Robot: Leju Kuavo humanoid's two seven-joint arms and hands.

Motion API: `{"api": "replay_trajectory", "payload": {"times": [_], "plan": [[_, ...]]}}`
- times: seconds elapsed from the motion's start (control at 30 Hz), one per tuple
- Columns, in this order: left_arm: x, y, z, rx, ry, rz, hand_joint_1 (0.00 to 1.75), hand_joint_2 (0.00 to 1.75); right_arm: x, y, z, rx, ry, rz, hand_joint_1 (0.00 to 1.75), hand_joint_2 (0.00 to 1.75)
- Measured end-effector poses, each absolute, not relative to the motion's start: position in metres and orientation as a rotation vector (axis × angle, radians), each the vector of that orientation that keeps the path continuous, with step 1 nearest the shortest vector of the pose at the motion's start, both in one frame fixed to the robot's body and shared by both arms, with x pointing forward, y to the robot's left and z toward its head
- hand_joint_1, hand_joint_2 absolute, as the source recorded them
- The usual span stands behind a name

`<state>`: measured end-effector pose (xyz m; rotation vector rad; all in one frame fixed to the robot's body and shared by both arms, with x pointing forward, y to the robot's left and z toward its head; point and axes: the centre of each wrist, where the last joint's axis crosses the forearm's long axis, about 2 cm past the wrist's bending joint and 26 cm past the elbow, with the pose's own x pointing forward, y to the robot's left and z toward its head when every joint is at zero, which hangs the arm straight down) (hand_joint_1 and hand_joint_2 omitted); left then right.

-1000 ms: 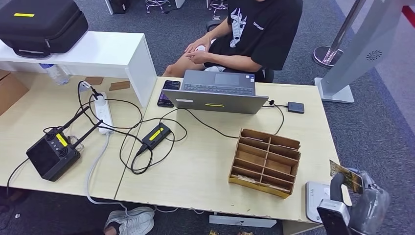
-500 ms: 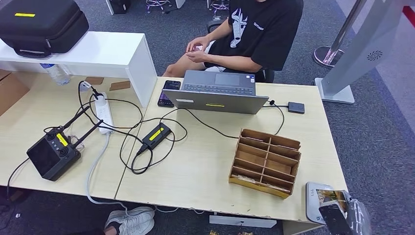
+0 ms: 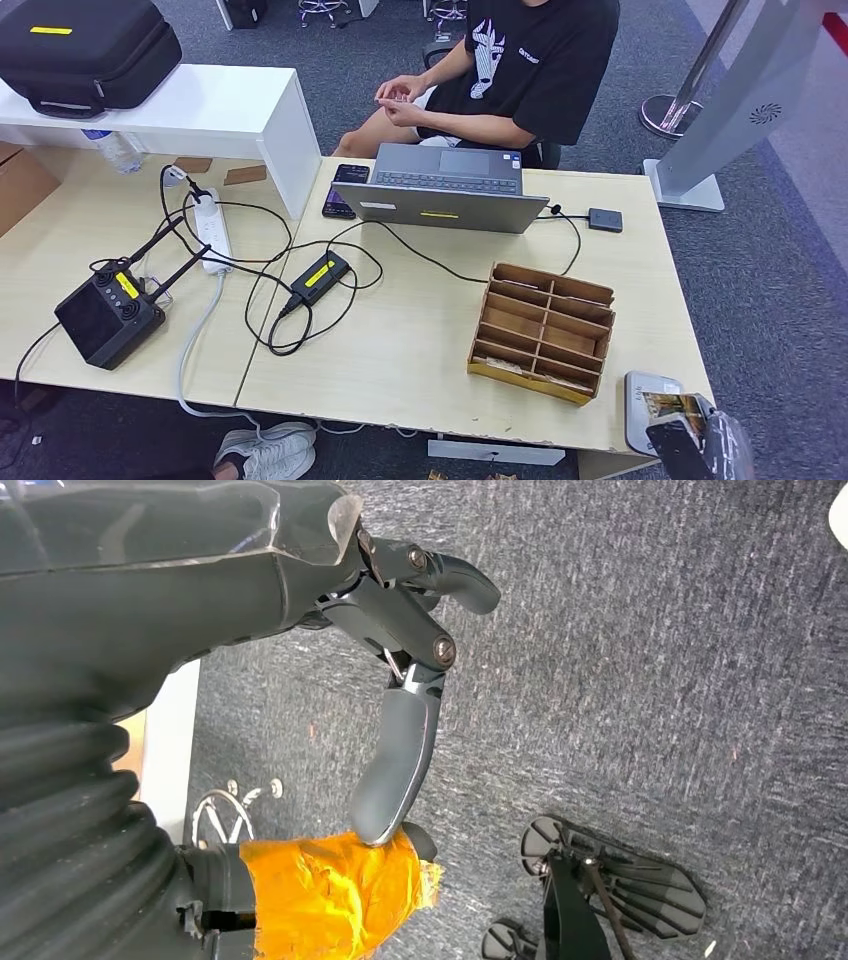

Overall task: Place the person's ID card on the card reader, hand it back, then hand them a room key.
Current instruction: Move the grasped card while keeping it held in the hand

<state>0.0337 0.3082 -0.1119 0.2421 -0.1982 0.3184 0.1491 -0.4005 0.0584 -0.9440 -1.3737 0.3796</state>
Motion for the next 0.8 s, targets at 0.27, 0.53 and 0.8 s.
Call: {"api": "replay_trajectory", "payload": {"times": [0.27,0.53,0.8], "plan": [[0.034,0.308,-0.112,0.242,-0.198,0.317,0.00,1.75,0.150,-0.400,0.066,-1.019,-1.359,0.433,1.75,1.75],[0.034,0.308,-0.112,0.244,-0.198,0.315,0.00,1.75,0.156,-0.395,0.085,-1.161,-1.593,0.323,1.75,1.75],[0.034,0.308,-0.112,0.245,-0.198,0.305,0.00,1.75,0.171,-0.377,0.116,-1.230,-1.782,0.246,1.75,1.75]]}}
